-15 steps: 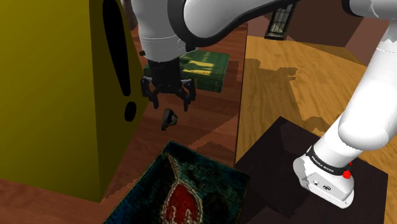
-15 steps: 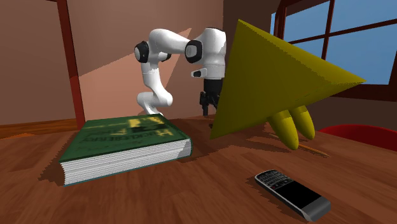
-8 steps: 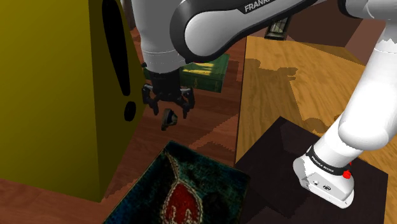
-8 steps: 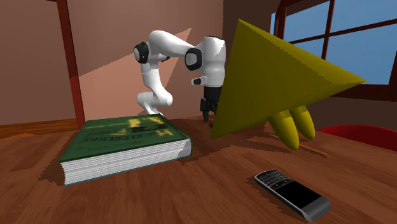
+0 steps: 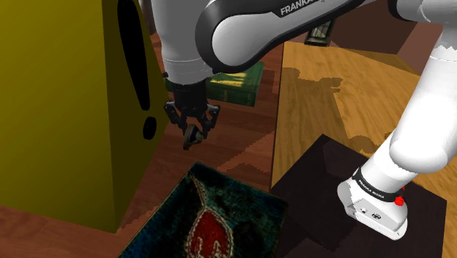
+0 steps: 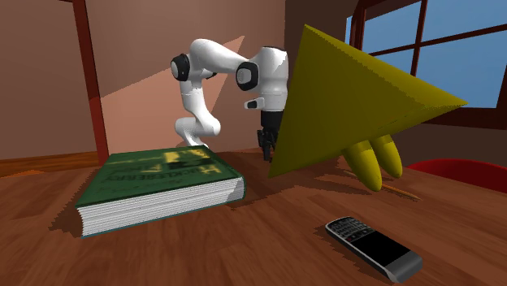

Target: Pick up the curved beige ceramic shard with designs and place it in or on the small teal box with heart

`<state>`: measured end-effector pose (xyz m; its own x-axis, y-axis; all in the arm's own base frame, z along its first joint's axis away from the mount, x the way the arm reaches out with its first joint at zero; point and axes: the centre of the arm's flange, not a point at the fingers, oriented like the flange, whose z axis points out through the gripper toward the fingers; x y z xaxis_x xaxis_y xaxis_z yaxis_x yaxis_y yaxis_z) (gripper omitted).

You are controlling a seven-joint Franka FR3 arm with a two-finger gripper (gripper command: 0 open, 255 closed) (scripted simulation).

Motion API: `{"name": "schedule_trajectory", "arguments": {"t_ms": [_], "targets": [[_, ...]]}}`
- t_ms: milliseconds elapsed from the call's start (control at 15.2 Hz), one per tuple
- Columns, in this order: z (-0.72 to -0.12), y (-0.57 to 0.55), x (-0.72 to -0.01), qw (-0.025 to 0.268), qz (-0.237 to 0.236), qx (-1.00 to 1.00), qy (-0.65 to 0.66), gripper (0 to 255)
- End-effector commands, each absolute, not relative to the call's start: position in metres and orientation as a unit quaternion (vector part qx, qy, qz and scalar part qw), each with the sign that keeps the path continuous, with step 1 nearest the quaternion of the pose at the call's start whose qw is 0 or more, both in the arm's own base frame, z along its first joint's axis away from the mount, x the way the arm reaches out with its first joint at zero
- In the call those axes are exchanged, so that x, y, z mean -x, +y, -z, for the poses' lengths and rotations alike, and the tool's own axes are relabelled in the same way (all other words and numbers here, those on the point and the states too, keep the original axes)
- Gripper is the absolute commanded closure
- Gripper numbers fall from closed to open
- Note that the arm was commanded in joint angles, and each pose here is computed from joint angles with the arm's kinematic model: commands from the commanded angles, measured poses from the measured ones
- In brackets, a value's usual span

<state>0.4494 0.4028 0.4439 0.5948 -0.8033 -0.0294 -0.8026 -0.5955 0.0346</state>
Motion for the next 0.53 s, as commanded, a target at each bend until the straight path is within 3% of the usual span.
{"name": "schedule_trajectory", "arguments": {"t_ms": [0, 462], "targets": [[-0.4412, 0.402, -0.4486, 0.014, 0.023, -0.893, -0.449, 255], [-0.4413, 0.4022, -0.4485, 0.014, 0.023, -0.893, -0.449, 255]]}}
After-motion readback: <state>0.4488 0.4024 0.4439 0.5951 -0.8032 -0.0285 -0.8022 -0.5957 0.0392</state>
